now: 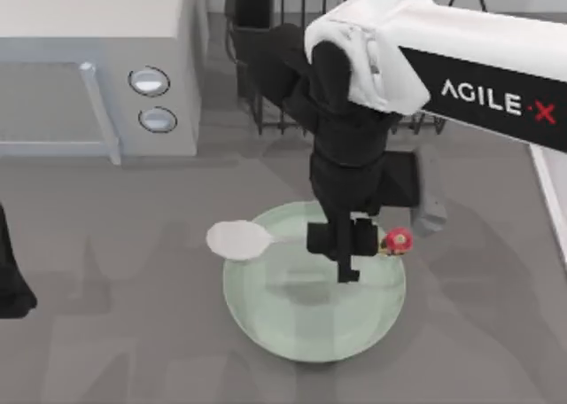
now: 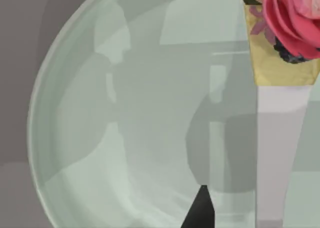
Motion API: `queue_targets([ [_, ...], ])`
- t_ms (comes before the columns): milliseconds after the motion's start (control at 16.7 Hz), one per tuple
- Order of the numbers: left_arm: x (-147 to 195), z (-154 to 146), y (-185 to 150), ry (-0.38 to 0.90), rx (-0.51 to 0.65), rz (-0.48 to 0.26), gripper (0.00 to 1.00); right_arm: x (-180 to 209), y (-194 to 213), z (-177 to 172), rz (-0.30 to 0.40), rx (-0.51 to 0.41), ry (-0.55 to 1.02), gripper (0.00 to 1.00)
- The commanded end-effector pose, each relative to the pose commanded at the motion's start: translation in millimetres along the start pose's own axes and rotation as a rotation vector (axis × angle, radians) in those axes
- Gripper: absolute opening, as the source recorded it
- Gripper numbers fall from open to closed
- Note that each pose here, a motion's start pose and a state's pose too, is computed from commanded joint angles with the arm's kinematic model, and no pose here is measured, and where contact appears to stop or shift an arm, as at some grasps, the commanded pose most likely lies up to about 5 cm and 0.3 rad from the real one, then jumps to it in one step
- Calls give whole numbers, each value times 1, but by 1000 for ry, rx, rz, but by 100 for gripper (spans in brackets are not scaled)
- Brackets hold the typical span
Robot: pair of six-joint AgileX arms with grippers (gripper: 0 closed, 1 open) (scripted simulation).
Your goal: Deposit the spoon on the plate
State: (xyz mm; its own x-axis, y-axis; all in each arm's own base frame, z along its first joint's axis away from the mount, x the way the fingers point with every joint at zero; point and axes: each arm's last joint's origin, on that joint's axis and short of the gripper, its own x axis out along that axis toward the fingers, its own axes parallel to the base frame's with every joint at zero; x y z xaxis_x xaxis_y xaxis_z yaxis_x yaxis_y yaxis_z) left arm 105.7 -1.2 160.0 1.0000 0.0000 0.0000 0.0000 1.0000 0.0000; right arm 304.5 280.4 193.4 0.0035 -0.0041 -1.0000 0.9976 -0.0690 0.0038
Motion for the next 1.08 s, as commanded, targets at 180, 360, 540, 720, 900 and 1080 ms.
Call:
queue_targets([
  [180,0,0,0,0,0,0,100,-11,2,12,14,34,-11,0],
  [360,0,0,0,0,0,0,100,-19,4,21,26,60,-18,0],
  [540,0,0,0,0,0,0,100,-22,5,25,33,66,-12,0],
  [720,0,0,0,0,0,0,100,-19,5,22,41,59,6,0],
  [900,0,0,0,0,0,0,100,-11,5,13,46,38,31,0],
  [1080,0,0,0,0,0,0,100,4,3,0,45,3,51,0],
])
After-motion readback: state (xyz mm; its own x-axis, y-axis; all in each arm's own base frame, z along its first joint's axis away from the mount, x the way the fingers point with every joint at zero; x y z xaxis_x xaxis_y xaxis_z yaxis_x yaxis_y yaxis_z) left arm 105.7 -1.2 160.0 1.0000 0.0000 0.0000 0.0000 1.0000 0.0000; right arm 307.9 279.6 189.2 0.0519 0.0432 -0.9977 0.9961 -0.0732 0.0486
